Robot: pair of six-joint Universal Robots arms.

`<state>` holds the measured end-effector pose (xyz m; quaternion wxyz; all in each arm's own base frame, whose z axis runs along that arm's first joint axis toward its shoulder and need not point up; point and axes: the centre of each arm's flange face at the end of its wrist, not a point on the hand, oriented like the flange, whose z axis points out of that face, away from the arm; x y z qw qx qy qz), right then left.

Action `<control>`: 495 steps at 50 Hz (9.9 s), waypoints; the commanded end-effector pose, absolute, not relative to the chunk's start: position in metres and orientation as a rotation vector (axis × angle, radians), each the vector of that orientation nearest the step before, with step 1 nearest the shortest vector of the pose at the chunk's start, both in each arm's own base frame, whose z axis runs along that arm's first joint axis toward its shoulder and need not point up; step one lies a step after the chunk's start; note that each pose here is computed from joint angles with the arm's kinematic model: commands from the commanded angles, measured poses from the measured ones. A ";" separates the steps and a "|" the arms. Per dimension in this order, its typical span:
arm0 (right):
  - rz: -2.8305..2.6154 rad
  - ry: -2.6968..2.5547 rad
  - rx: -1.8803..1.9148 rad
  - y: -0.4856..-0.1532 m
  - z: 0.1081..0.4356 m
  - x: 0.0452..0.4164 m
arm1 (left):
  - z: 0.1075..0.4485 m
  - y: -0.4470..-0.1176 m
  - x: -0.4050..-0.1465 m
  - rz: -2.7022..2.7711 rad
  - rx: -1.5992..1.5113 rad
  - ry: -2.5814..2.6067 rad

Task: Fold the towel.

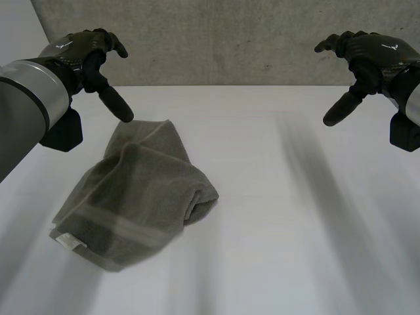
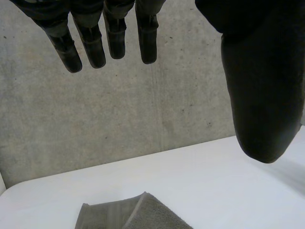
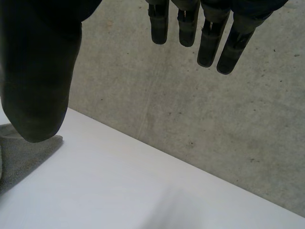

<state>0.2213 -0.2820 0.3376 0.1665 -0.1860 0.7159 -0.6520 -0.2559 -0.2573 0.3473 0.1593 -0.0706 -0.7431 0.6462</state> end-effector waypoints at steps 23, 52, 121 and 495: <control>-1.524 1.942 -1.106 -0.233 0.261 0.300 | 0.359 -0.254 -0.254 1.913 -0.204 -2.044; -1.411 1.729 -1.272 -0.172 0.145 0.435 | 0.381 -0.263 -0.230 2.036 -0.115 -1.973; -1.614 2.416 -0.330 -0.320 0.179 0.153 | 0.209 -0.209 -0.275 1.313 -0.657 -2.358; -1.693 2.165 -1.105 -0.292 0.199 0.184 | 0.204 -0.243 -0.326 1.780 -0.520 -2.161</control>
